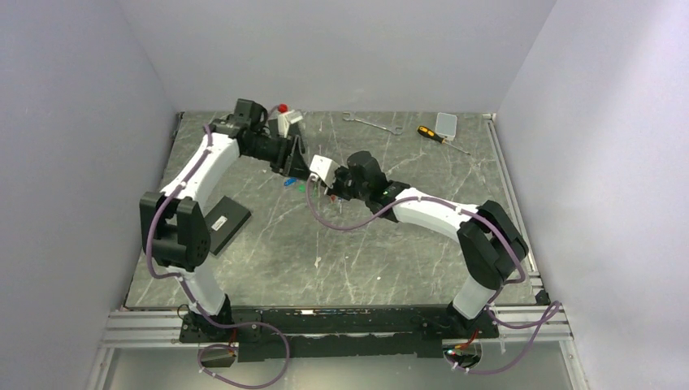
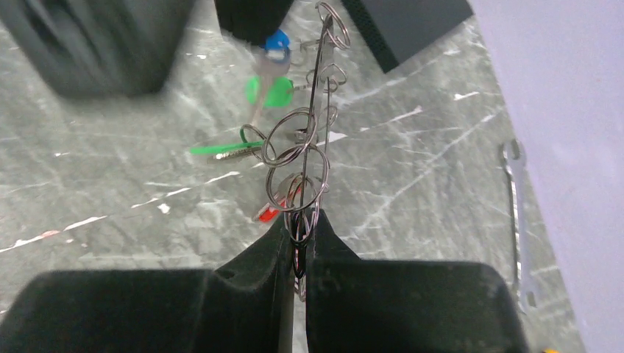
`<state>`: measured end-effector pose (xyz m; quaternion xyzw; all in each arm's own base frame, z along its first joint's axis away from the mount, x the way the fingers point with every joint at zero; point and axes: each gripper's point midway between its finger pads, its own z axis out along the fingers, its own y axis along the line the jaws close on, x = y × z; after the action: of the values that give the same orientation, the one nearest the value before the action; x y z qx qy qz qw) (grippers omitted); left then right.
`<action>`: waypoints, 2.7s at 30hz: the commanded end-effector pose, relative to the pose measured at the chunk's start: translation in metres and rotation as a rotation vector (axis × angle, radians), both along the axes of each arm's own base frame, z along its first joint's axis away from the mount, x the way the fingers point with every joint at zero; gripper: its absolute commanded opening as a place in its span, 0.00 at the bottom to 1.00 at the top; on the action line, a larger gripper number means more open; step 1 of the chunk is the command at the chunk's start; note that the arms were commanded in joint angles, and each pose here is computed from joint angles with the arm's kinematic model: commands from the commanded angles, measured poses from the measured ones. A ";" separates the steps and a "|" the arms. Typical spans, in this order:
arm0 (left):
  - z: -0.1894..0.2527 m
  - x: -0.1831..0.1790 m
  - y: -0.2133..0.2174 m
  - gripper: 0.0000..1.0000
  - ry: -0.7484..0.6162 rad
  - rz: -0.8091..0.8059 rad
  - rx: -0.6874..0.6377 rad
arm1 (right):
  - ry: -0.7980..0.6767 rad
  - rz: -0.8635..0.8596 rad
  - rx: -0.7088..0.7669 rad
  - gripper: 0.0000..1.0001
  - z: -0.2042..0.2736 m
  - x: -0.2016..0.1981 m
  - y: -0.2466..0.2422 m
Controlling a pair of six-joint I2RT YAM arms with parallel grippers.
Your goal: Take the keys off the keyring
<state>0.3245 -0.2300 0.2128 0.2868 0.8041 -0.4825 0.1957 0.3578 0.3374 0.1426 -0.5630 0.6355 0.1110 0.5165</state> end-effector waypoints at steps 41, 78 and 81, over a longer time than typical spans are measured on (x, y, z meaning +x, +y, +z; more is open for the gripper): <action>0.082 0.090 0.020 0.84 -1.089 0.501 -0.229 | -0.156 -0.570 0.090 0.00 0.188 0.056 -0.008; 0.080 0.065 0.010 0.00 -1.156 0.510 -0.296 | -0.109 -0.568 0.119 0.00 0.169 0.035 0.021; 0.079 0.061 0.006 0.00 -1.085 0.447 -0.308 | -0.060 -0.561 0.124 0.00 0.159 0.034 0.011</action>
<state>0.3985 -0.2145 0.2642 0.2551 0.5680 -0.2813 0.7302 0.3921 0.3645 0.2701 -0.3776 0.7419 -0.0551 0.5514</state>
